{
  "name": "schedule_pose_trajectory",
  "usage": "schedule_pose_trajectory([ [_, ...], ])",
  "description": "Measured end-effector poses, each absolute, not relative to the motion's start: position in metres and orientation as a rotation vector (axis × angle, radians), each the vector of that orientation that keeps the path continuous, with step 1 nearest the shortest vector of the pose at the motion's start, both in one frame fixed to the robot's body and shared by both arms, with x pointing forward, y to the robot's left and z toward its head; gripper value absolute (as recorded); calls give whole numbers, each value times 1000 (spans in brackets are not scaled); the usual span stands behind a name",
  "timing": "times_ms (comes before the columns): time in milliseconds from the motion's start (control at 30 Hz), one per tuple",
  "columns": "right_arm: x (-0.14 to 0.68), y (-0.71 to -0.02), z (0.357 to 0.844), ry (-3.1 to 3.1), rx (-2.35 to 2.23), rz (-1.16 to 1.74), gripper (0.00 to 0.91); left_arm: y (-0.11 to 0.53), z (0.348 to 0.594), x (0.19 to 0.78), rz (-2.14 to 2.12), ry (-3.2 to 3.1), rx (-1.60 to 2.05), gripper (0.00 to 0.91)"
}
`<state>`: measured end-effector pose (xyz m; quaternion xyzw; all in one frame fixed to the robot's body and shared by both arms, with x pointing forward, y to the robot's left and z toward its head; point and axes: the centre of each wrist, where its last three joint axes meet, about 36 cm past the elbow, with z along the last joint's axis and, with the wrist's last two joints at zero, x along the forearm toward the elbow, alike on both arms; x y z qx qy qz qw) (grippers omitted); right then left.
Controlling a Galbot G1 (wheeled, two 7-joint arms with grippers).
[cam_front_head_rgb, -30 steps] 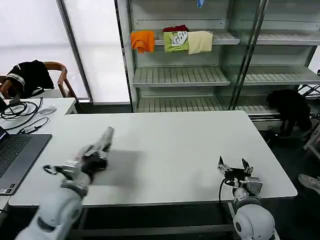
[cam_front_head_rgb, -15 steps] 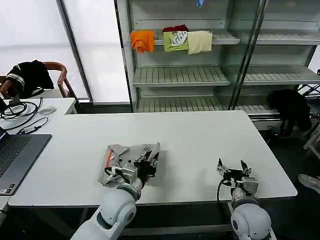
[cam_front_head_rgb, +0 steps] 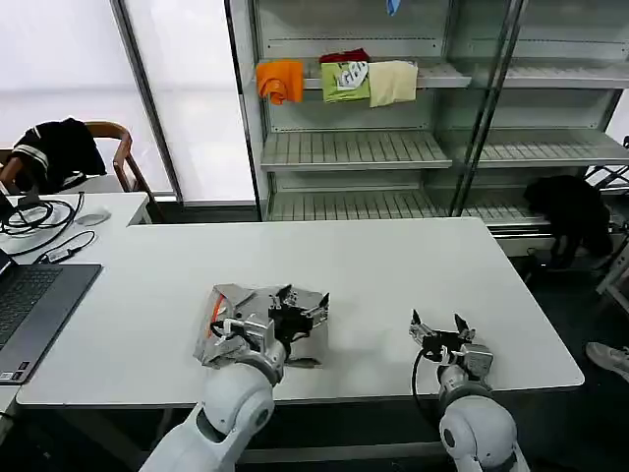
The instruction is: Fold and organize the clothes.
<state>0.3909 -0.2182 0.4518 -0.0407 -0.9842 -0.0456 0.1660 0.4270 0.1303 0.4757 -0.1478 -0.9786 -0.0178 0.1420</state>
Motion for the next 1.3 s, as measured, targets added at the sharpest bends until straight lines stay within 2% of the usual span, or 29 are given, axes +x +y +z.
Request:
schedule_pose_trajectory([
  [567, 422, -142, 466, -2702, 168, -411, 907, 237, 494, 433, -146, -2905, -2, 907],
  [1133, 416, -81, 464, -2618, 258, -430, 907, 269, 494, 422, -147, -2896, 134, 907],
  [1167, 415, -80, 463, -2614, 259, -428, 856, 269, 493, 421, -146, -2894, 136, 907],
  [1200, 414, -78, 462, -2610, 259, -427, 756, 270, 493, 421, -146, -2892, 139, 907],
  [1300, 412, -75, 460, -2600, 261, -420, 605, 273, 491, 421, -143, -2887, 152, 907],
])
